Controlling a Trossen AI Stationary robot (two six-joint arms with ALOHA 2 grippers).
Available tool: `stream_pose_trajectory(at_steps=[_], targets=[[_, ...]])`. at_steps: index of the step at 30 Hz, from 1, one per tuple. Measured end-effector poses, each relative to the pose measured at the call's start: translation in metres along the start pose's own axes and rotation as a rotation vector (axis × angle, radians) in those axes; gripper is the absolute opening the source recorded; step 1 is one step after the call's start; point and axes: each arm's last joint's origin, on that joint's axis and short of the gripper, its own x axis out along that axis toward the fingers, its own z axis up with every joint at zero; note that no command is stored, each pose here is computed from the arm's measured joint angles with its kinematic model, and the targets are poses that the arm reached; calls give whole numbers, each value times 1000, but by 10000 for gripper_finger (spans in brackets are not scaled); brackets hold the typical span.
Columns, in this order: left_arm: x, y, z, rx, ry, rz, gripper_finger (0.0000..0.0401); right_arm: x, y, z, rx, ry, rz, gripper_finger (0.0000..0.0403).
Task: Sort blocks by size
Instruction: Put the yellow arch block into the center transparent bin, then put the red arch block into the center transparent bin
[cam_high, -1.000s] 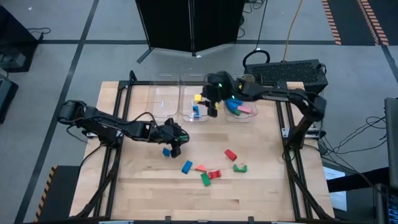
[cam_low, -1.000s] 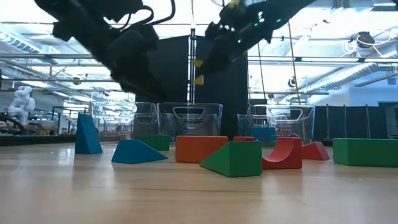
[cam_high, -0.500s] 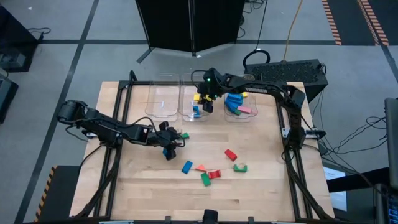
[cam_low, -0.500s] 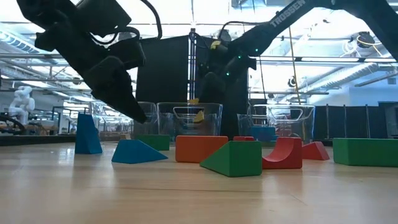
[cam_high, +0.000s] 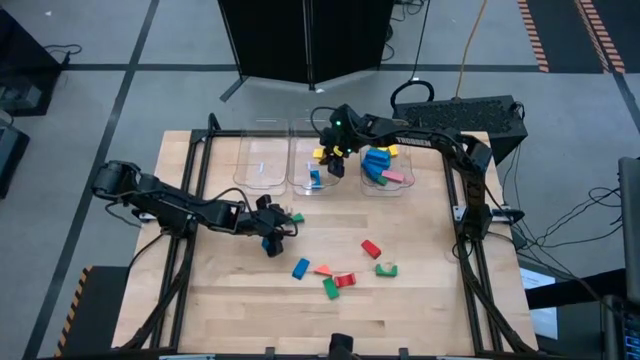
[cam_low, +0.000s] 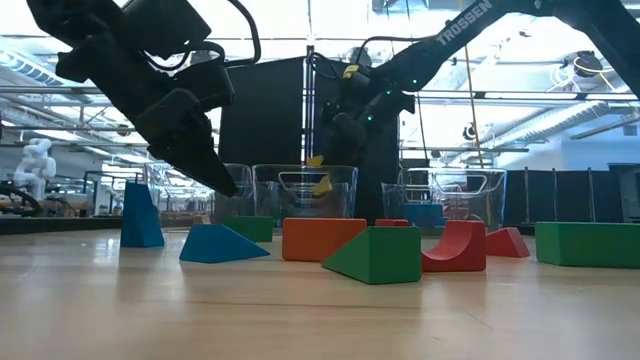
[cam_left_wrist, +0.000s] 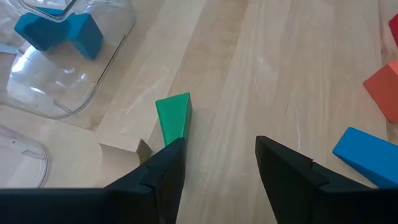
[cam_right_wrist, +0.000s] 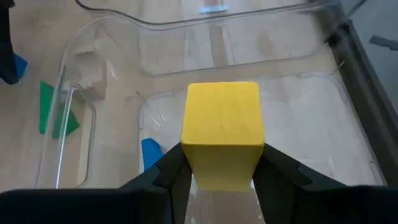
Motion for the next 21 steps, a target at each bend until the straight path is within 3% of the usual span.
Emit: stream_pose_trajectory(at_steps=[12,21], targets=[[0,0,0,7,5,-7,231,0,0,0,2,2,-4,207],[11,0,-9,52,50,46,231,-22,12,8,-7,7,4,211]])
